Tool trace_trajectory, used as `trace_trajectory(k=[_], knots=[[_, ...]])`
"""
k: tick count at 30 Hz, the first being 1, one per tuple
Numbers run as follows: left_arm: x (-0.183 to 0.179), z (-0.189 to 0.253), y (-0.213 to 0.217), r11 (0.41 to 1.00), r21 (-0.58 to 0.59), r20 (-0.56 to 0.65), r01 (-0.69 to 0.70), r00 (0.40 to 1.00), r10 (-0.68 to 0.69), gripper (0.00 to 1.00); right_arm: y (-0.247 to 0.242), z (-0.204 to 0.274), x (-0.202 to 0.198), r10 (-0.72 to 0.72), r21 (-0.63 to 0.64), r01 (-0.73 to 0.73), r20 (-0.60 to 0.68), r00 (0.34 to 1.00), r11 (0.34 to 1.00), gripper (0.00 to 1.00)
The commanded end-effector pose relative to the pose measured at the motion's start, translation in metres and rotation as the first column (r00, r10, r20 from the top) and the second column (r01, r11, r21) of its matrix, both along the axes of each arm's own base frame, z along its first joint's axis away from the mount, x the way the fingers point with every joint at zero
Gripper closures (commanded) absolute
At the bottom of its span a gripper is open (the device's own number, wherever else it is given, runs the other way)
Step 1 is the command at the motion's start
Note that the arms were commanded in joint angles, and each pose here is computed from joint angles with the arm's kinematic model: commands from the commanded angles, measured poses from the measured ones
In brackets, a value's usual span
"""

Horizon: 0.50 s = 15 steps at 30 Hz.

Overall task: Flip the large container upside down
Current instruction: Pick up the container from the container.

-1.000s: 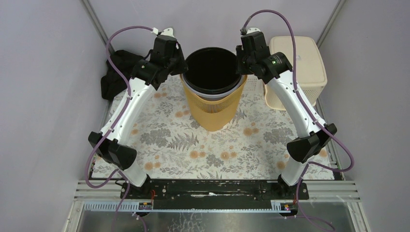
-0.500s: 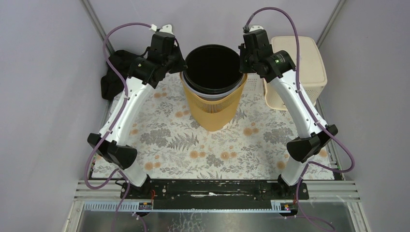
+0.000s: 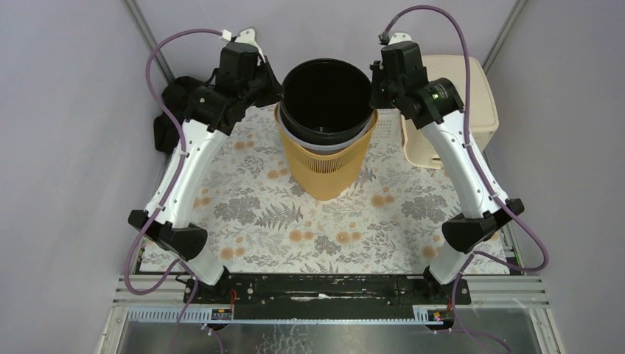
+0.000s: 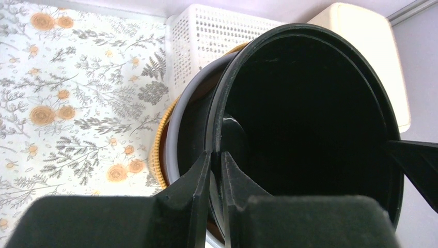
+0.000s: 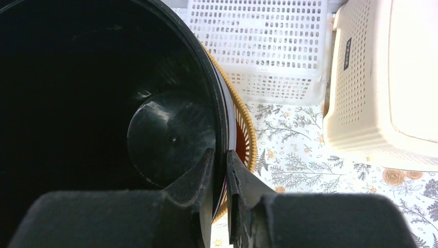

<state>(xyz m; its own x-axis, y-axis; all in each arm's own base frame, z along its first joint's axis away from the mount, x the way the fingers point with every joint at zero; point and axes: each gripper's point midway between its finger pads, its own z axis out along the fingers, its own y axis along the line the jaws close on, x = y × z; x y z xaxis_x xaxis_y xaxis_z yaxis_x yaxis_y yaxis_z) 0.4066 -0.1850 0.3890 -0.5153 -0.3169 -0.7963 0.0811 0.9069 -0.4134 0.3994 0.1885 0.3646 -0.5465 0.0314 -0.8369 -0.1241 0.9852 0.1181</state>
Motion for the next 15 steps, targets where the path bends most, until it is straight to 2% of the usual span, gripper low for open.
trace_trajectory(k=[1, 15], knots=[[-0.030, 0.070, -0.033, 0.973, -0.158, 0.157, 0.168, 0.977, -0.144, 0.84, 0.022, 0.096, -0.035, 0.119, 0.210, -0.171, 0.241, 0.963, 0.963, 0.94], [-0.083, 0.150, -0.039, 0.894, -0.281, 0.380, 0.350, 0.896, -0.231, 0.85, 0.019, 0.164, -0.087, 0.187, 0.304, -0.354, 0.465, 0.866, 0.884, 0.94]])
